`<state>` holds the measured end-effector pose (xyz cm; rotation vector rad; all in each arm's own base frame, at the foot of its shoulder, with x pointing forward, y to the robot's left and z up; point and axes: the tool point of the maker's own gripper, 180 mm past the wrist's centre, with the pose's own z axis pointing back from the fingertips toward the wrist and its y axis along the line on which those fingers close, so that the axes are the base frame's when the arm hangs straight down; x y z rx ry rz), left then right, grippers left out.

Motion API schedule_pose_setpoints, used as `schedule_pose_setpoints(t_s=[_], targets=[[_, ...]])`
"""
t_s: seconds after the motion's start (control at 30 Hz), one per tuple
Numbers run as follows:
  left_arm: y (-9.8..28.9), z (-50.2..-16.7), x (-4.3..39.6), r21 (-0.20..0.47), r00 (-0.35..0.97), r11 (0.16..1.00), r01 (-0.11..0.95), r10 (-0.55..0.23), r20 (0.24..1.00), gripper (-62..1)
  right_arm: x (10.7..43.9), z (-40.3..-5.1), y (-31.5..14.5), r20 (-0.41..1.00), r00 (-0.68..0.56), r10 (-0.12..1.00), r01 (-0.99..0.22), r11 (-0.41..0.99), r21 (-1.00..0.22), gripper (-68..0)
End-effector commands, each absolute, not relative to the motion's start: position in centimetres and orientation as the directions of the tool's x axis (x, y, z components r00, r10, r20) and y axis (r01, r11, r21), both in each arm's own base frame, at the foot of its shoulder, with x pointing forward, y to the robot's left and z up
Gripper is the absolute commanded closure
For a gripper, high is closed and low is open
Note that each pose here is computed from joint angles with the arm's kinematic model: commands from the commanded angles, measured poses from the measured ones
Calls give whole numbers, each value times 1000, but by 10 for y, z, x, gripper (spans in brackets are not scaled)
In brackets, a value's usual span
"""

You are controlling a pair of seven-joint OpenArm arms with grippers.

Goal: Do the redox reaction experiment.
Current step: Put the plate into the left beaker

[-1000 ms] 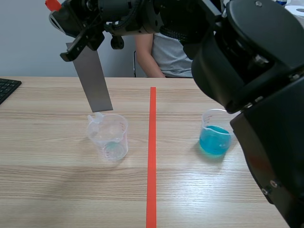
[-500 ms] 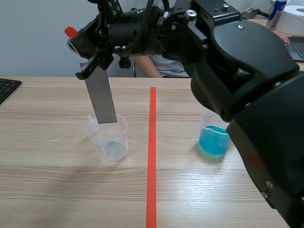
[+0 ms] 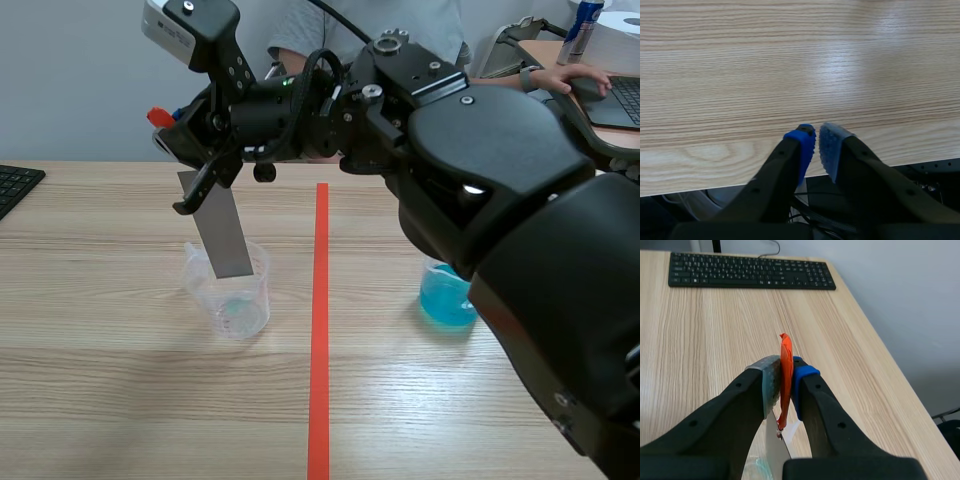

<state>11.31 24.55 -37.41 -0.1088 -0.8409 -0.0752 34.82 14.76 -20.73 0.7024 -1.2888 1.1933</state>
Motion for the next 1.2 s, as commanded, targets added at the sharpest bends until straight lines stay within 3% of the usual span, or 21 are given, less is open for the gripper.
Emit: schedule_pose_setpoints(t_s=[0.0,0.33,0.47,0.87,1.17], targets=[[245,-370,116,-69,653,992,110,-20,757,-179,354,-190,149,960,-166,225,-924,304,-231,-15],[245,-370,116,-69,653,992,110,-20,757,-517,361,-216,143,951,-176,255,-919,305,-252,-15],[245,-370,116,-69,653,992,110,-20,757,-621,362,-224,142,946,-177,271,-918,301,-258,-15],[245,-370,116,-69,654,991,110,-20,757,-623,363,-233,139,926,-198,322,-911,287,-295,-16],[245,-370,116,-69,654,991,110,-20,757,-623,352,-237,145,924,-202,324,-930,233,-284,-243]])
